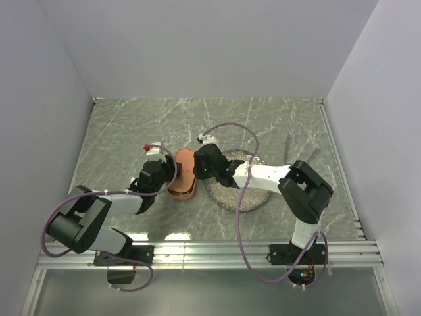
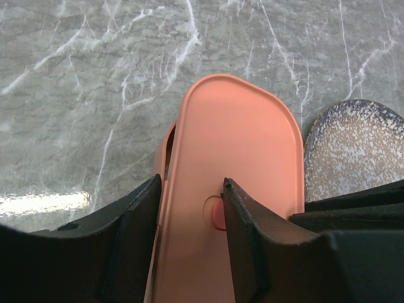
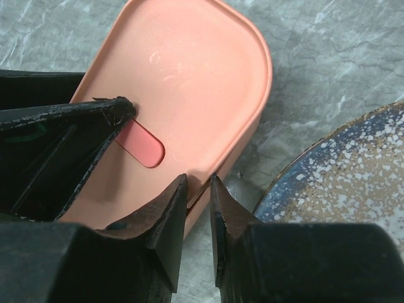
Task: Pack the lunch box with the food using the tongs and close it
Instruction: Put the lid back on the lunch box
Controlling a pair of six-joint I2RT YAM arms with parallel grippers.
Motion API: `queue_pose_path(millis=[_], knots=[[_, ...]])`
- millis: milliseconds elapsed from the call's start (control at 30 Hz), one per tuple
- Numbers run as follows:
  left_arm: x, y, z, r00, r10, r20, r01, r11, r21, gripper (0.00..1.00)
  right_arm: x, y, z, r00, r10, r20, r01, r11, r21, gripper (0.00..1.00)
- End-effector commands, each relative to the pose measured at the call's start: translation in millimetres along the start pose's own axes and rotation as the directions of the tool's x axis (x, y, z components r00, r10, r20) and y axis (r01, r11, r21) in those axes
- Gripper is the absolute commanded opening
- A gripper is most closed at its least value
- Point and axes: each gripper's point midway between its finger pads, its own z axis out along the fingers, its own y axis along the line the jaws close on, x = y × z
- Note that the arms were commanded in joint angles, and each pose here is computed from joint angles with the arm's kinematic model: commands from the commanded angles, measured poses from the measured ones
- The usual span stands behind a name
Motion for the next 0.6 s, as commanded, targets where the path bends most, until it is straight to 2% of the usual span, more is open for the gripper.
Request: queue_pose_path(millis=[0, 567], knots=[[9, 4, -3, 1.000, -0.007, -0.026, 0.006, 1.000, -0.012, 0.50, 8, 29, -10, 0.999, -0.016, -0.028, 0.013, 0.995, -0.098, 0.27], [18, -2, -17, 0.997, -0.060, -0.048, 0.061, 0.998, 0.028, 0.49, 5, 30, -23, 1.000, -0.018, -0.001, 0.018, 0.996, -0.085, 0.25]])
